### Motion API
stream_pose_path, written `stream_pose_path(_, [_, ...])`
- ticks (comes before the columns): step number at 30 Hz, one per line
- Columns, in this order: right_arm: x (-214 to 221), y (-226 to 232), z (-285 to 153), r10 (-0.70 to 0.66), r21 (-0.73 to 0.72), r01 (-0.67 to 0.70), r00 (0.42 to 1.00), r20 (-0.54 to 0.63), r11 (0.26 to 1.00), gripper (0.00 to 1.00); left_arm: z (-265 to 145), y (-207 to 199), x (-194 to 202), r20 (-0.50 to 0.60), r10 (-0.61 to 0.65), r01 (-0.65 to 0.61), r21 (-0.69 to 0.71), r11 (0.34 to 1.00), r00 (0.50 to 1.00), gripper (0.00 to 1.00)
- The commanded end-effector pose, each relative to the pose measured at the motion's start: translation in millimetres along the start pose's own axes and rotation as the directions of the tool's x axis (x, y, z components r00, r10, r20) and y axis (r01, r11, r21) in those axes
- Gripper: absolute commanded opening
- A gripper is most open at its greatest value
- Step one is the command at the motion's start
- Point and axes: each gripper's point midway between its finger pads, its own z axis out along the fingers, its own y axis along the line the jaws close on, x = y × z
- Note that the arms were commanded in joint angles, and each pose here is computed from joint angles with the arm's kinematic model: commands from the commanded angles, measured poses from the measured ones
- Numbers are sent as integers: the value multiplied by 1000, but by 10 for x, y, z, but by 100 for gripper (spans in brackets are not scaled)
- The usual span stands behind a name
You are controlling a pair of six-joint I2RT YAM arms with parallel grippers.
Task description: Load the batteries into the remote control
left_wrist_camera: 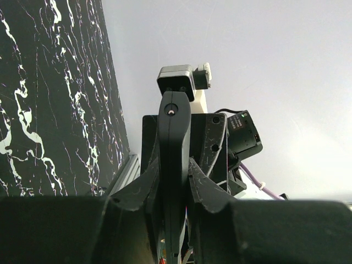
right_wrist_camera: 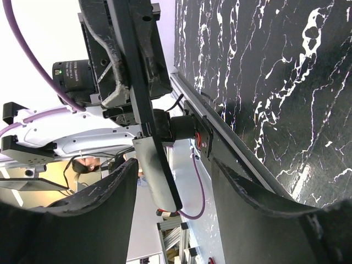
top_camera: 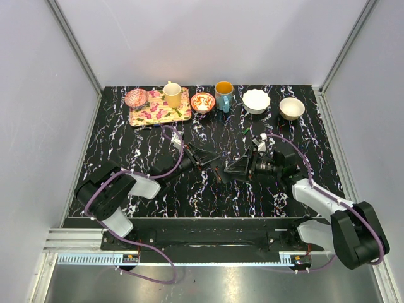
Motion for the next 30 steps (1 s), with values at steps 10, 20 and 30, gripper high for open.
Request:
stream_pose_path(10, [6, 33, 55, -43, 0, 43, 999, -33, 999, 58, -85, -878, -64, 57, 104, -117, 336, 935, 993, 0])
stream_pose_path(20, [55, 47, 167, -36, -2, 36, 998, -55, 999, 54, -62, -866, -70, 60, 98, -113, 332, 936, 993, 0])
stream_pose_path(30, [58, 34, 209, -20, 16, 21, 999, -48, 1000, 48, -53, -813, -53, 57, 104, -117, 310, 943, 993, 0])
